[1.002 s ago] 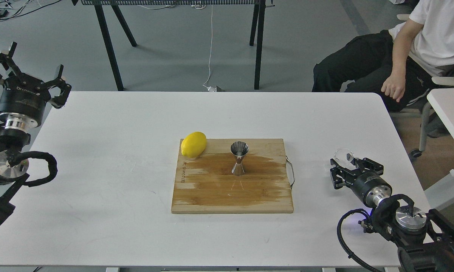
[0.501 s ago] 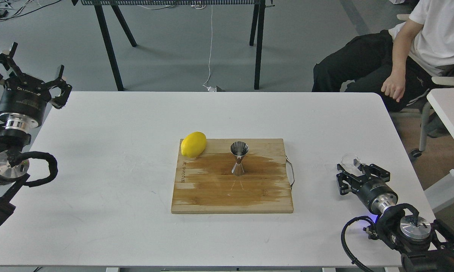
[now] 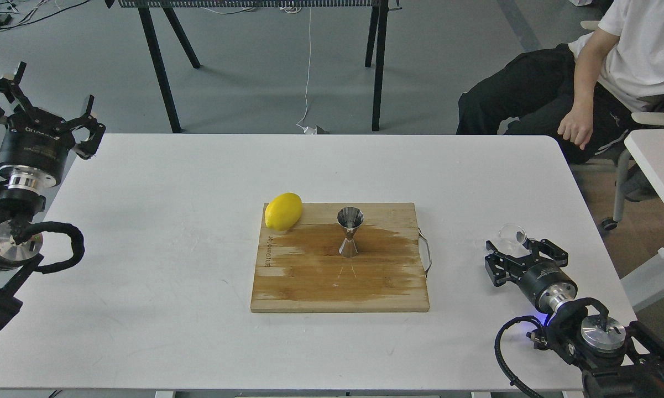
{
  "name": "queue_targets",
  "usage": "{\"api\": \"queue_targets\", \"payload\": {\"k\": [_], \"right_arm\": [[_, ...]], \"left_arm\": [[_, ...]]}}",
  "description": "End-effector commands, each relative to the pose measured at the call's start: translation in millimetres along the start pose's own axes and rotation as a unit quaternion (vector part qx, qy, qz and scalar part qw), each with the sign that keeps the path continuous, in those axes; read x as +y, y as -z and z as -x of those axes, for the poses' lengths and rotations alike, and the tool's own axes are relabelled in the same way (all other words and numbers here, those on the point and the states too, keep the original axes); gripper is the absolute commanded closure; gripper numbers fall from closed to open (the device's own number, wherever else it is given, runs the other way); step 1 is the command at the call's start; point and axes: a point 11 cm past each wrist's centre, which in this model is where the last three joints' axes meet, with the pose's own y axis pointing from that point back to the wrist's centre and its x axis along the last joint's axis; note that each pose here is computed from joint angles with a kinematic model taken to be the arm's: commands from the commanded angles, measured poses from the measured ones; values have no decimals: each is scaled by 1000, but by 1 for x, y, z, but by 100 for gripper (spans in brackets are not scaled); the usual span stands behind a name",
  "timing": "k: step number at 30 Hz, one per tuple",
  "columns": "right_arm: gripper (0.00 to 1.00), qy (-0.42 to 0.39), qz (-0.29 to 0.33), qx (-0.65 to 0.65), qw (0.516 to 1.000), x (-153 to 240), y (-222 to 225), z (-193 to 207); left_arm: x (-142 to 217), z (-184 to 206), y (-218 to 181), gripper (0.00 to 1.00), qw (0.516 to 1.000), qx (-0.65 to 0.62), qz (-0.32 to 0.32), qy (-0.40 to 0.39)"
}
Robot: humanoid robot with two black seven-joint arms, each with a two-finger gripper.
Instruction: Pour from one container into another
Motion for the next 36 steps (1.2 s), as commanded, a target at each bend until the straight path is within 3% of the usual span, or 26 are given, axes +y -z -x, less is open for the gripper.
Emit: {"api": "queue_targets", "payload": {"k": [1, 5, 17, 24, 33, 36], "right_arm": [[21, 2, -4, -4, 1000, 0, 2, 1], [6, 11, -2, -4, 1000, -2, 1, 8], [2, 139, 7, 30, 990, 1, 2, 58], [1, 217, 0, 56, 974, -8, 12, 114], [0, 299, -128, 127, 937, -27, 58, 222], [0, 317, -133, 133, 930, -30, 59, 247]], "left_arm": [[0, 0, 0, 0, 1000, 0, 0, 0], [0, 0, 0, 0, 1000, 0, 0, 0], [0, 0, -1, 0, 1000, 0, 2, 0], [0, -1, -6, 0, 1000, -3, 4, 2], [0, 1, -1, 0, 1000, 1, 1, 1], [-1, 1, 2, 0, 1000, 3, -5, 0]]}}
